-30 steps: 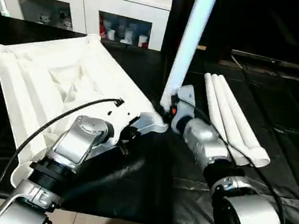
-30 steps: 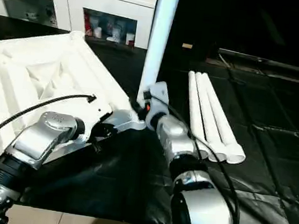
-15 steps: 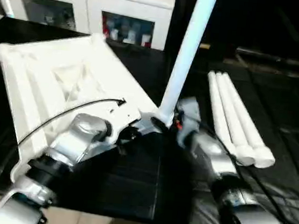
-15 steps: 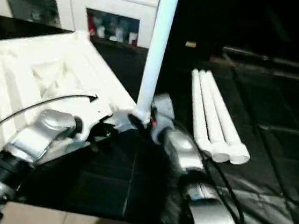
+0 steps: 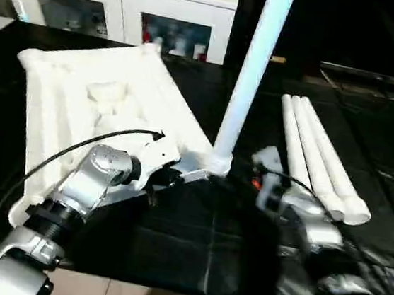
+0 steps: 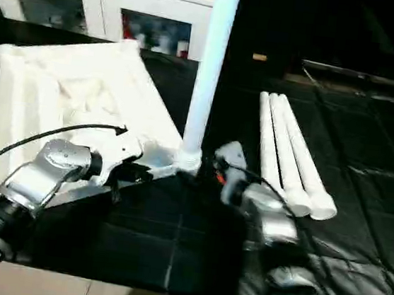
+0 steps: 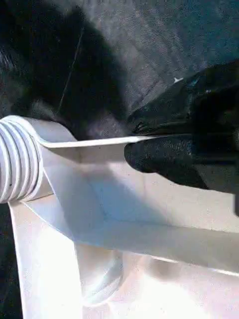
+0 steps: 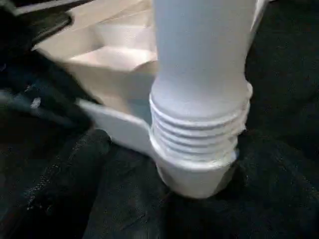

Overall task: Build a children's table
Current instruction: Rotate leg to tighten

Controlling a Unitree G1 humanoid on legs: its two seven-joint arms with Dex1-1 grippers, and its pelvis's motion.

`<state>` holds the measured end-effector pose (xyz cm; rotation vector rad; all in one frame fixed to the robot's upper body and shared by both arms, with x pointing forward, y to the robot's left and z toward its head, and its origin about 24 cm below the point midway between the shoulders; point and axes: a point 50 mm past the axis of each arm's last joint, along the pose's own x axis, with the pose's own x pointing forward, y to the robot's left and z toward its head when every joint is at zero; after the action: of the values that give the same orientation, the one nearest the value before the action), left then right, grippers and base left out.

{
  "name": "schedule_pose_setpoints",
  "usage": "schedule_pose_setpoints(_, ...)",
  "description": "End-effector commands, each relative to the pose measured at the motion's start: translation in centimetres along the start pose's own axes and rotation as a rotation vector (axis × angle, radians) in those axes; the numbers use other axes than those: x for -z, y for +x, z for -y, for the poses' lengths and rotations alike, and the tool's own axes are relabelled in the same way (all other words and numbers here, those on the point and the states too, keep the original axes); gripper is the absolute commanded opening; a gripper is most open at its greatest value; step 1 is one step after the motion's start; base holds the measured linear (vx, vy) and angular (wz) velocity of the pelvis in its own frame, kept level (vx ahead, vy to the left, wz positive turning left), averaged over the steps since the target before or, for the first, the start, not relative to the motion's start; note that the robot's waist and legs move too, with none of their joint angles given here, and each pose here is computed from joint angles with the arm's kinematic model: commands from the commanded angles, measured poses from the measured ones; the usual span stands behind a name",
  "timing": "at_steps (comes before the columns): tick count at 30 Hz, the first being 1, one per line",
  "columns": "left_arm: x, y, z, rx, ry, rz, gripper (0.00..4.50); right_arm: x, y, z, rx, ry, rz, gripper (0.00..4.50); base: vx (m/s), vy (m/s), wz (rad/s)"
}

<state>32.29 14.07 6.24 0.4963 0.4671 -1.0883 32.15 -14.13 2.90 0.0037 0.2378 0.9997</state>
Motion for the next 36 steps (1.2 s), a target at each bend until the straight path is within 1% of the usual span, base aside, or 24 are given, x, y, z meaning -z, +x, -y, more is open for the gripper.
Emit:
schedule_pose_setpoints(1,0.2,0.2,0.4,0.059,0.022,0.011,0.00,-1.2,-0.8,0.3,-0.049,-0.063,-0.007,4.46,0.000,0.000,0.00)
schedule_pose_setpoints(2,0.3,0.1,0.4,0.080,0.046,0.009,0.00,-1.6,-1.5,0.6,-0.078,-0.091,-0.020,4.46,0.000,0.000,0.00)
schedule_pose_setpoints(4,0.4,-0.1,0.5,0.099,0.062,0.005,0.00,-2.0,-2.0,0.7,-0.103,-0.106,-0.030,4.46,0.000,0.000,0.00)
schedule_pose_setpoints(5,0.6,-0.3,0.6,0.132,0.095,-0.004,0.00,-2.6,-2.5,0.7,-0.148,-0.115,-0.039,4.46,0.000,0.000,0.00)
schedule_pose_setpoints(9,0.7,-0.6,0.9,0.198,0.130,-0.009,0.00,-3.1,-2.7,0.7,-0.177,-0.162,-0.066,4.46,0.000,0.000,0.00)
schedule_pose_setpoints(10,0.7,-0.7,1.2,0.254,0.154,-0.013,0.00,-3.4,-2.6,0.5,-0.214,-0.175,-0.072,4.46,0.000,0.000,0.00)
schedule_pose_setpoints(13,0.8,-0.8,1.3,0.278,0.173,-0.027,0.00,-3.5,-2.6,0.3,-0.246,-0.190,-0.076,4.46,0.000,0.000,0.00)
schedule_pose_setpoints(16,0.9,-0.8,1.4,0.316,0.202,-0.043,0.00,-3.5,-2.3,-0.3,-0.311,-0.198,-0.101,4.46,0.000,0.000,0.00)
schedule_pose_setpoints(19,0.8,-0.8,1.5,0.355,0.226,-0.049,0.00,-3.3,-1.8,-0.6,-0.335,-0.209,-0.126,4.46,0.000,0.000,0.00)
schedule_pose_setpoints(22,0.7,-0.8,1.5,0.373,0.242,-0.051,0.00,-3.2,-1.3,-0.8,-0.366,-0.204,-0.127,4.46,0.000,0.000,0.00)
schedule_pose_setpoints(23,0.7,-0.8,1.5,0.374,0.244,-0.051,0.00,-3.2,-1.2,-0.9,-0.370,-0.200,-0.125,4.30,0.000,0.000,0.00)
schedule_pose_setpoints(25,0.6,-0.8,1.5,0.375,0.247,-0.051,0.00,-3.2,-0.9,-0.9,-0.372,-0.189,-0.123,4.30,0.000,0.000,0.00)
schedule_pose_setpoints(26,0.6,-0.8,1.4,0.375,0.248,-0.051,0.00,-3.1,-0.8,-1.0,-0.380,-0.179,-0.128,4.08,0.000,0.000,0.00)
schedule_pose_setpoints(29,0.6,-0.7,1.4,0.377,0.250,-0.051,0.00,-2.9,-0.8,-1.1,-0.385,-0.165,-0.130,3.89,0.000,0.000,0.00)
schedule_pose_setpoints(32,0.6,-0.7,1.4,0.381,0.249,-0.052,0.00,-2.7,-0.9,-1.0,-0.390,-0.146,-0.140,3.57,0.000,0.000,0.00)
schedule_pose_setpoints(34,0.6,-0.7,1.4,0.381,0.247,-0.050,0.00,-2.7,-0.9,-1.0,-0.391,-0.142,-0.141,3.44,0.000,0.000,0.00)
schedule_pose_setpoints(35,0.6,-0.7,1.4,0.382,0.244,-0.048,0.00,-2.6,-1.0,-1.0,-0.397,-0.134,-0.143,3.34,0.000,0.000,0.00)
schedule_pose_setpoints(36,0.6,-0.6,1.4,0.383,0.242,-0.046,0.00,-2.5,-1.0,-1.0,-0.400,-0.130,-0.145,3.13,0.000,0.000,0.00)
